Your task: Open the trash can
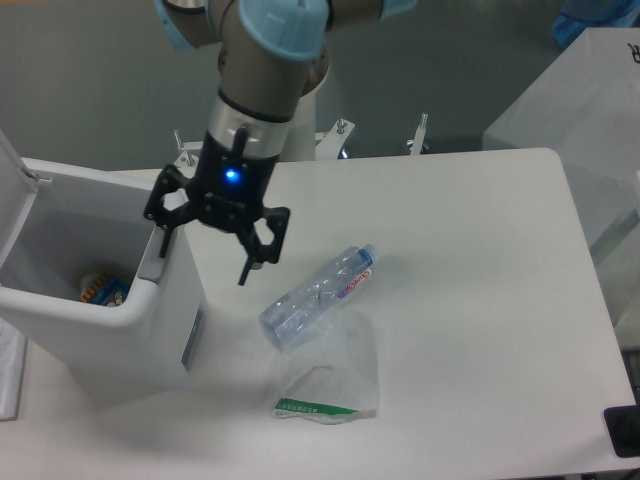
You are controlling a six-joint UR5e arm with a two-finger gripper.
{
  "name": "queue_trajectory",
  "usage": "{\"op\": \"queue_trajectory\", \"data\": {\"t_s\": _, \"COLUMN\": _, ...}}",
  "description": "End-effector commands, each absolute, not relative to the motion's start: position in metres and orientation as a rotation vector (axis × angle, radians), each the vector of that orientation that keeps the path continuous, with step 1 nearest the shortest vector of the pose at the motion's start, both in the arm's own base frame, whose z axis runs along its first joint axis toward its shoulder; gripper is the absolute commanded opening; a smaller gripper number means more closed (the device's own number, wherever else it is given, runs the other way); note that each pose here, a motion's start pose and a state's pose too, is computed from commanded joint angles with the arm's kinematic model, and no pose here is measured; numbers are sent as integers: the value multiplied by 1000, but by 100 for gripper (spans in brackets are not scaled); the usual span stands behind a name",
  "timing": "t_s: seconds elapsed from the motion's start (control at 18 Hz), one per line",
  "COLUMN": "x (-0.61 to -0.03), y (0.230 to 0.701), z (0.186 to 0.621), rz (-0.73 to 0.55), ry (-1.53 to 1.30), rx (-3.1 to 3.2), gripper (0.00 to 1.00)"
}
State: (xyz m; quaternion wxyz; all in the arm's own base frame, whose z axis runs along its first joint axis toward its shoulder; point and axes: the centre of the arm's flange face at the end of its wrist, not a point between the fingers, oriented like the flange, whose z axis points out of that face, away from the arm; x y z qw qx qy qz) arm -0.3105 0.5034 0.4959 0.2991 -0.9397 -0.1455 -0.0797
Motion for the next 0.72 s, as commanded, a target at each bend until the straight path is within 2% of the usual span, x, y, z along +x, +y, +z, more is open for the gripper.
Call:
{"op": "queue_trajectory", "data": {"t_s": 0.11, "x": -342, "y": 491, "z": 498, "rz": -176, "ry": -426, "rx": -2483, "gripper": 100}}
{"op": "queue_trajectory", "data": {"t_s": 0.72, "x": -457, "y": 451, "z": 412, "rz": -37, "ry": -208, "rx": -2644, "gripper": 100}}
